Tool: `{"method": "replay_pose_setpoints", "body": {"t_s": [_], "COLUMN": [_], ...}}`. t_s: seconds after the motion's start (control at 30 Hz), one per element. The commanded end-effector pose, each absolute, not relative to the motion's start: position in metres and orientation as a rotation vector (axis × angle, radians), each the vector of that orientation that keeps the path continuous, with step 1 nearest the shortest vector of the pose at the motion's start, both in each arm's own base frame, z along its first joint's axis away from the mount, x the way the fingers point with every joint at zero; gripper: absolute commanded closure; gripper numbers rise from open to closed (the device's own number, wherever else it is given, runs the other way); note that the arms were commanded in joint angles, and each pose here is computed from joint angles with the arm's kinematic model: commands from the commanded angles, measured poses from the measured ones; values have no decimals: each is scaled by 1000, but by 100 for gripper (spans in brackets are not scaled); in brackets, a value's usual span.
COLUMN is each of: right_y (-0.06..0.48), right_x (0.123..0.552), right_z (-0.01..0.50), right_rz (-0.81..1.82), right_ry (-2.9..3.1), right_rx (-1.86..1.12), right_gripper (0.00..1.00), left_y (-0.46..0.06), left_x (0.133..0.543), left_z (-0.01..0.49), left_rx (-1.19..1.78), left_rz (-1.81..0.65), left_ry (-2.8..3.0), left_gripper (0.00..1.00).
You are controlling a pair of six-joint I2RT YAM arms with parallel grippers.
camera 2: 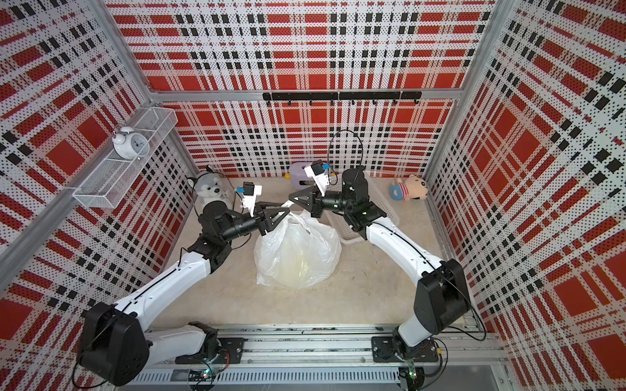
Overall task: Place the banana into a plastic bag & tie a knot
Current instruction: Cross the plastic bag at the center of the board.
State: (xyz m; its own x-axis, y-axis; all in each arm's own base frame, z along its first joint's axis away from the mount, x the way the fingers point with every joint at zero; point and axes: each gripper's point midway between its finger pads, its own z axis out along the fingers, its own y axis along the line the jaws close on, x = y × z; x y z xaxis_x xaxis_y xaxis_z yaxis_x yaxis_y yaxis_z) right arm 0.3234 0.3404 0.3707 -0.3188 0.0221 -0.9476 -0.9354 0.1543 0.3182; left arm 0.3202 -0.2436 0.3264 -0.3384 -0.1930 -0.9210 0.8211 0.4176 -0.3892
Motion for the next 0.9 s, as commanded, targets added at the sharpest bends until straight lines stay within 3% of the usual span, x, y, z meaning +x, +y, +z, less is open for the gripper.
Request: {"method": "replay_pose_setpoints", "body": {"t_s": [0.0, 0.13, 0.43, 0.7, 0.73, 0.87], "right_y": [334, 326, 318, 315, 316, 319], "right_x": [319, 325, 314, 279, 274, 259], "right_z": [375, 372, 367, 359, 356, 347], "right_rz": [1290, 1266, 1267, 1249, 1244, 1260], "right_ry": [1513, 1536, 1527, 1463, 1463, 1463], "right_rx": [-920, -884, -894, -997, -1021, -1124], "right_gripper": [100, 100, 100, 99, 95, 62], "left_y": [-249, -249, -245, -248, -248, -252], "left_x": [310, 307, 310, 310, 309, 301], "left_z": [349, 350, 346, 335, 334, 329], "left_rx": [611, 604, 555, 570, 580, 631], "left_rz": [-1220, -1235, -1237, -1248, -1248, -1236], "left_ry": [1489, 1479, 1482, 1497, 1496, 1479], "left_gripper": [69, 99, 100, 100, 100, 100]}}
